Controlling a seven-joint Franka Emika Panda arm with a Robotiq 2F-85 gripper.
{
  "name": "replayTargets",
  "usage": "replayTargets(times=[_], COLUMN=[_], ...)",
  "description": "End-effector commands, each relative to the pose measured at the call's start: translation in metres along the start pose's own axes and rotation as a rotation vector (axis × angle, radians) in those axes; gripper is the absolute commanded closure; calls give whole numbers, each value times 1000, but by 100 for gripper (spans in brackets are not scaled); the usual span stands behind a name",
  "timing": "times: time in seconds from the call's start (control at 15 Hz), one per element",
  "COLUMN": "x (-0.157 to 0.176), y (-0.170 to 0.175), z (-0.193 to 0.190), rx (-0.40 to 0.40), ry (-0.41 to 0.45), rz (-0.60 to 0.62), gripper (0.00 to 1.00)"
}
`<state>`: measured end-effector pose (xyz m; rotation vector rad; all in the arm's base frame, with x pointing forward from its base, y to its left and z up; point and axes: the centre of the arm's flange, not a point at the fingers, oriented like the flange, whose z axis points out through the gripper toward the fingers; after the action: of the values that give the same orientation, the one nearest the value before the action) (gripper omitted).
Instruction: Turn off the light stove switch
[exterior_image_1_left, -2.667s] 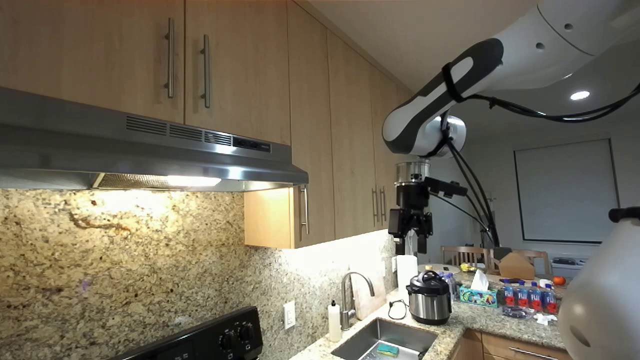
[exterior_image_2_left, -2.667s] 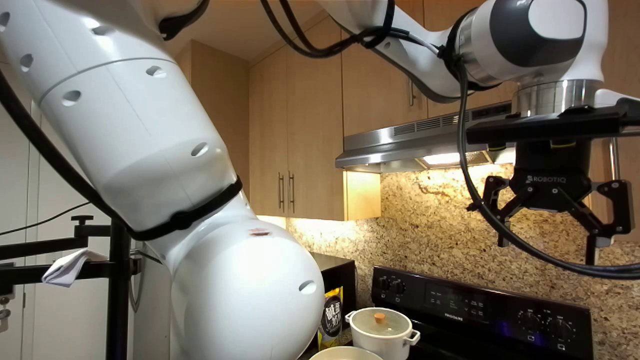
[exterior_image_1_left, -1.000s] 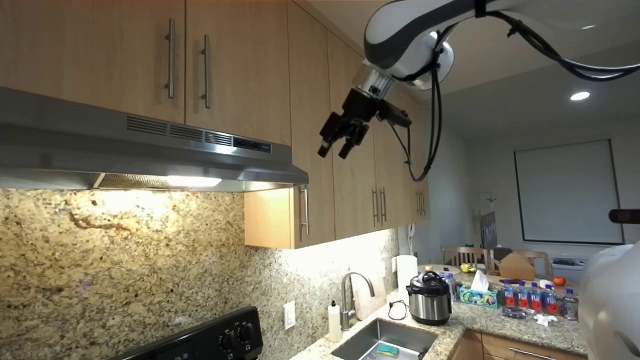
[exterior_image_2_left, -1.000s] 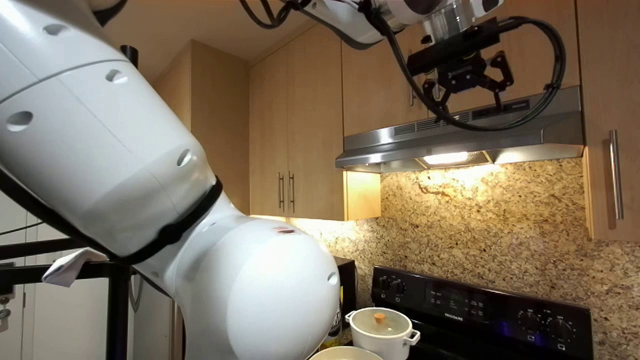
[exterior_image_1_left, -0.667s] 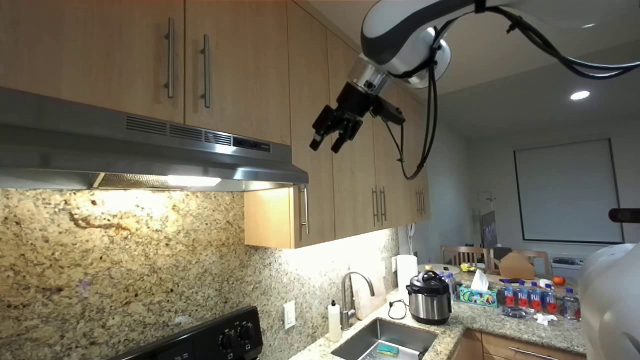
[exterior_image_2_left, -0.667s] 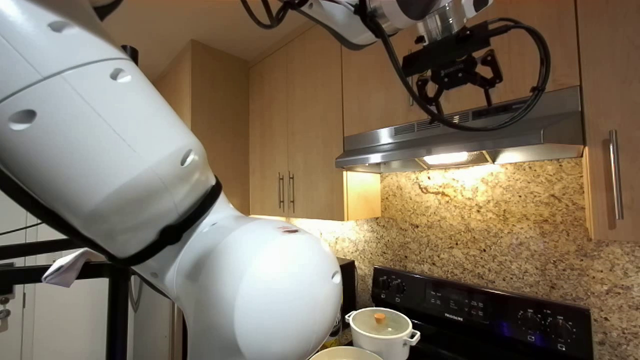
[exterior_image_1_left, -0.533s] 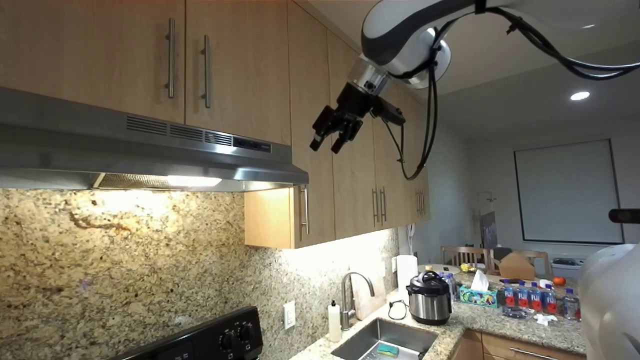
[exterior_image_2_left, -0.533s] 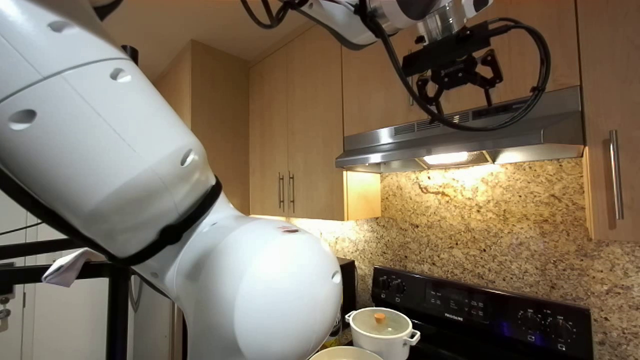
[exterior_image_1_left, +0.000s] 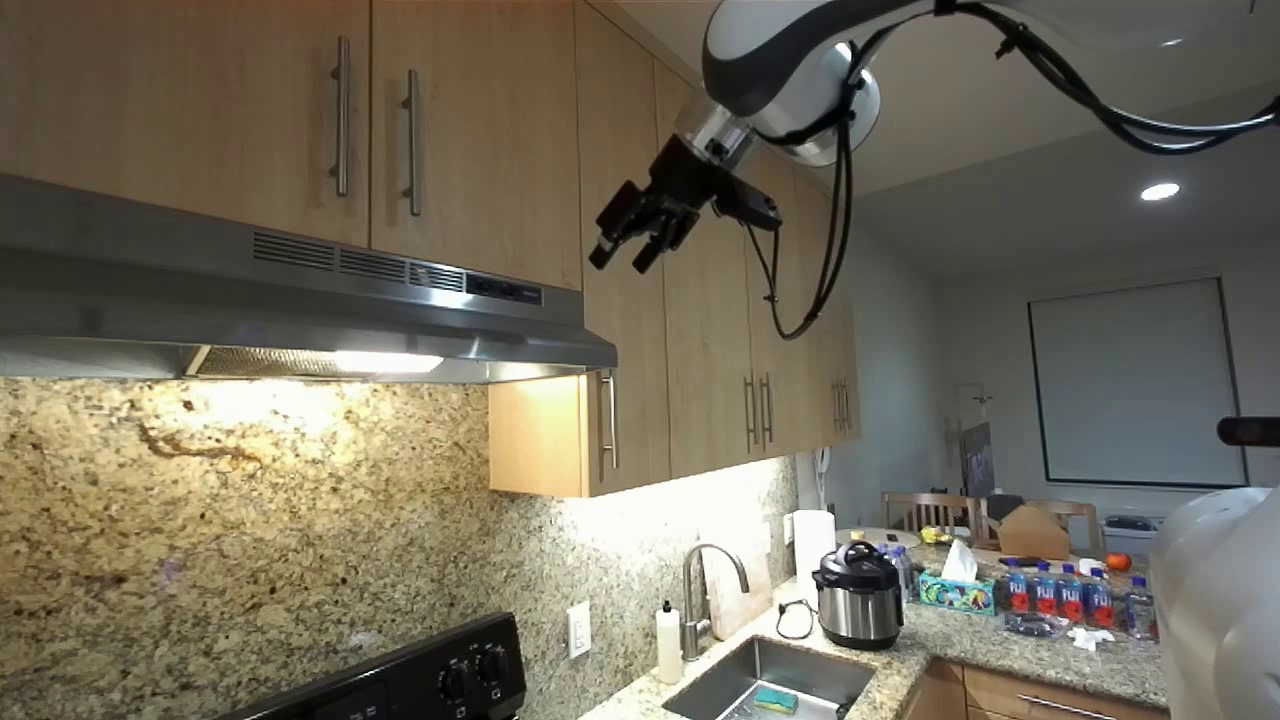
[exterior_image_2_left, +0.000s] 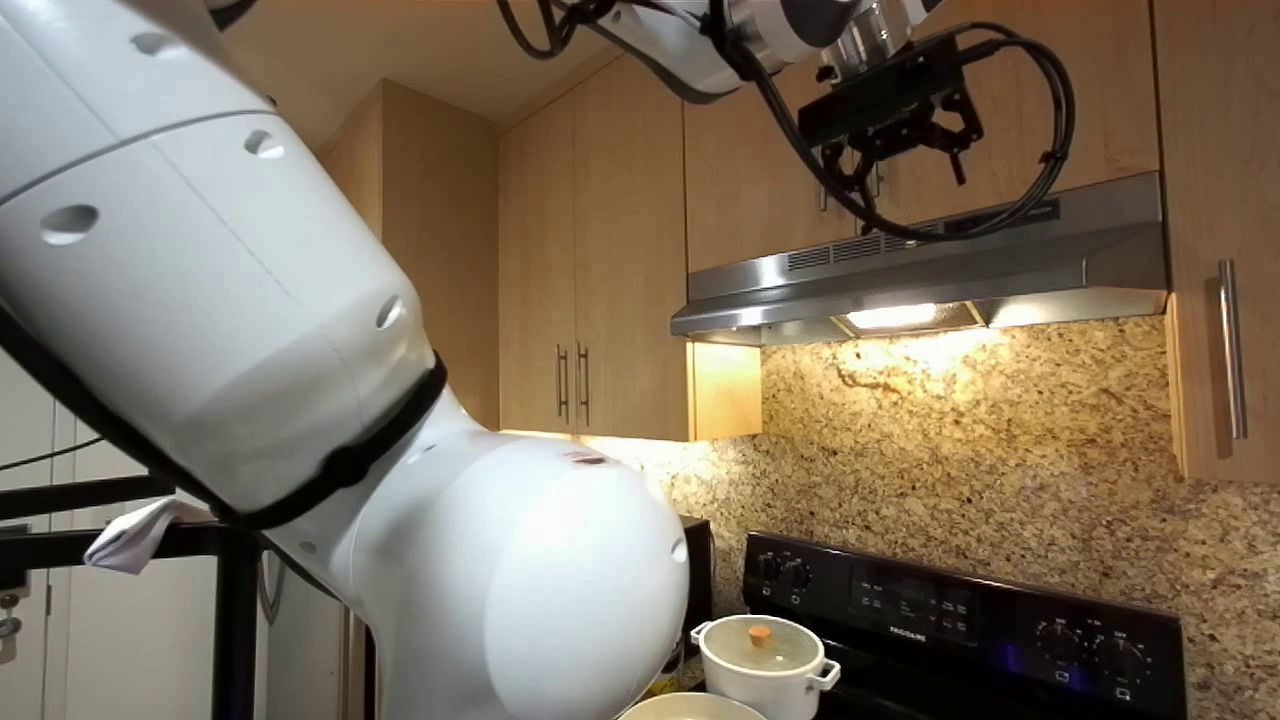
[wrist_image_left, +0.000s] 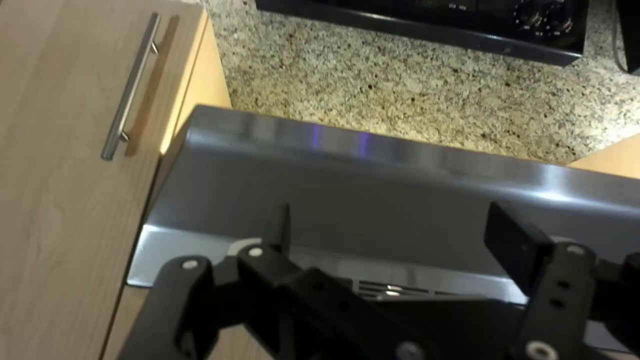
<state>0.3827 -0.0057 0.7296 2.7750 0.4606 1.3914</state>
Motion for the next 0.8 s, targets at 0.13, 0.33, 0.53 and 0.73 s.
replayTargets(times=[0.13, 0.33, 0.53, 0.73], x=[56, 70, 80, 91], y=[-3, 8, 23, 38], z=[18, 41, 64, 81], rx=[-1, -10, -43, -103], ry=[119, 148, 196, 257], rz=[-104, -70, -8, 33], gripper=[0, 0, 0, 0])
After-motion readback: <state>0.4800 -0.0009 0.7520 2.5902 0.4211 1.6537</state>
